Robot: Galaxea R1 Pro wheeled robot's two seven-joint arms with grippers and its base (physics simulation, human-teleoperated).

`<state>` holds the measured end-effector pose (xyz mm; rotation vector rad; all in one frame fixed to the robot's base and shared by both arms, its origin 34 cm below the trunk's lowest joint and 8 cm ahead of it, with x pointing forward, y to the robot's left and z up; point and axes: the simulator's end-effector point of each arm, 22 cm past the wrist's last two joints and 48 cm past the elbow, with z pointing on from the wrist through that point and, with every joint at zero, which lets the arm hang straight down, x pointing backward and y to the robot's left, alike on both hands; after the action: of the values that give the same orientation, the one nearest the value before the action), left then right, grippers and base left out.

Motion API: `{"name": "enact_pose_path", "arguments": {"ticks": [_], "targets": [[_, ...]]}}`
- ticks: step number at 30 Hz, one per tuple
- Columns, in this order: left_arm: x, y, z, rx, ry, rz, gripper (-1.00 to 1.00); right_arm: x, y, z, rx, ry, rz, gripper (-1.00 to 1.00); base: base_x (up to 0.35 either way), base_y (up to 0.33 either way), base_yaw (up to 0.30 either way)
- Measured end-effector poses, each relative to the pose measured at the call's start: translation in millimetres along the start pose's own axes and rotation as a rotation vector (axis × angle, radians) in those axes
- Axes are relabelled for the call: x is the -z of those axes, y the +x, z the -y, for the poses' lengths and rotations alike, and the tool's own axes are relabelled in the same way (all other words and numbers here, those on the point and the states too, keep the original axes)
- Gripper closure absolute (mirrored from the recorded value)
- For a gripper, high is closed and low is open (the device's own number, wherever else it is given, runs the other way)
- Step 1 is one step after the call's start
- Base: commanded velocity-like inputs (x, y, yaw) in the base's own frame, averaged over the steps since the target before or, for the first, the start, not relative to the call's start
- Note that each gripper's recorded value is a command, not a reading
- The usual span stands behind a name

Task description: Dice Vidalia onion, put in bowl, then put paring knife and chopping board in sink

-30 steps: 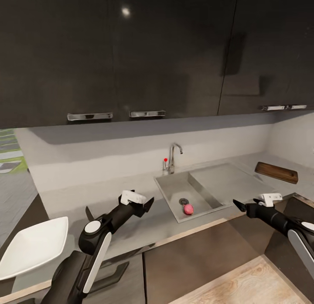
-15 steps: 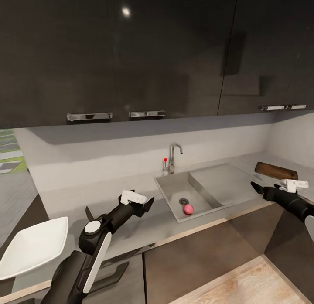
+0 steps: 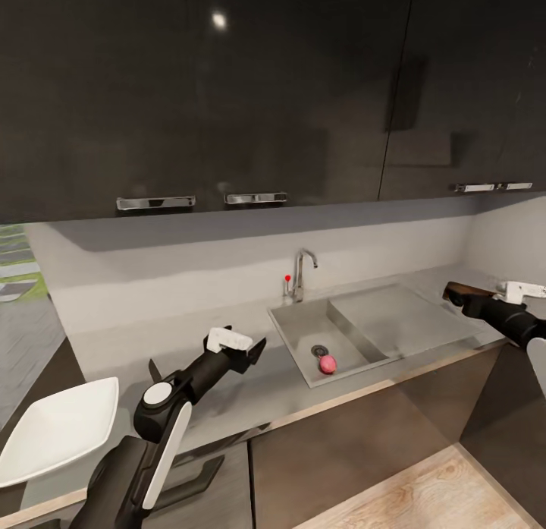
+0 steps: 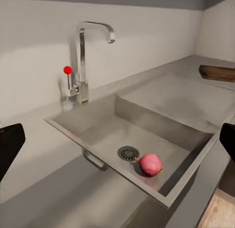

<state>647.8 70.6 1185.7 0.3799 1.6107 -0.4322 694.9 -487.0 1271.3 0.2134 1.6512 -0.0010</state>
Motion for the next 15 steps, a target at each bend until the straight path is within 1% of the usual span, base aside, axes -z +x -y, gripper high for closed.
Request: {"name": "enact_pose_path", "arguments": {"ticks": [2,6,8,11,15], "targets": [[0.2,-1.4,-0.2,0.000,-0.001,0.006,-1.00,-1.8,2.5,-7.5,0.006,-0.013,-0.007,-1.00,0.000,0.000,0.000],[-0.4,-2.4,2.0,0.003,0.002,0.009,-1.00,-2.2,3.6,-10.3,0.009,-0.018,-0.010,-1.00,0.000,0.000,-0.002],[-0.5,-2.5,2.5,0.003,0.003,0.010,-1.00,-2.2,3.9,-11.1,0.009,-0.021,-0.011,-1.00,0.000,0.000,-0.080],[-0.6,-2.4,3.1,0.003,0.004,0.009,-1.00,-2.1,3.8,-11.3,0.008,-0.022,-0.011,-1.00,0.000,0.000,-0.185],[-0.4,-2.0,2.5,0.002,0.003,0.009,-1.00,-2.1,3.9,-11.6,0.007,-0.024,-0.011,-1.00,0.011,-0.002,-0.272]]}}
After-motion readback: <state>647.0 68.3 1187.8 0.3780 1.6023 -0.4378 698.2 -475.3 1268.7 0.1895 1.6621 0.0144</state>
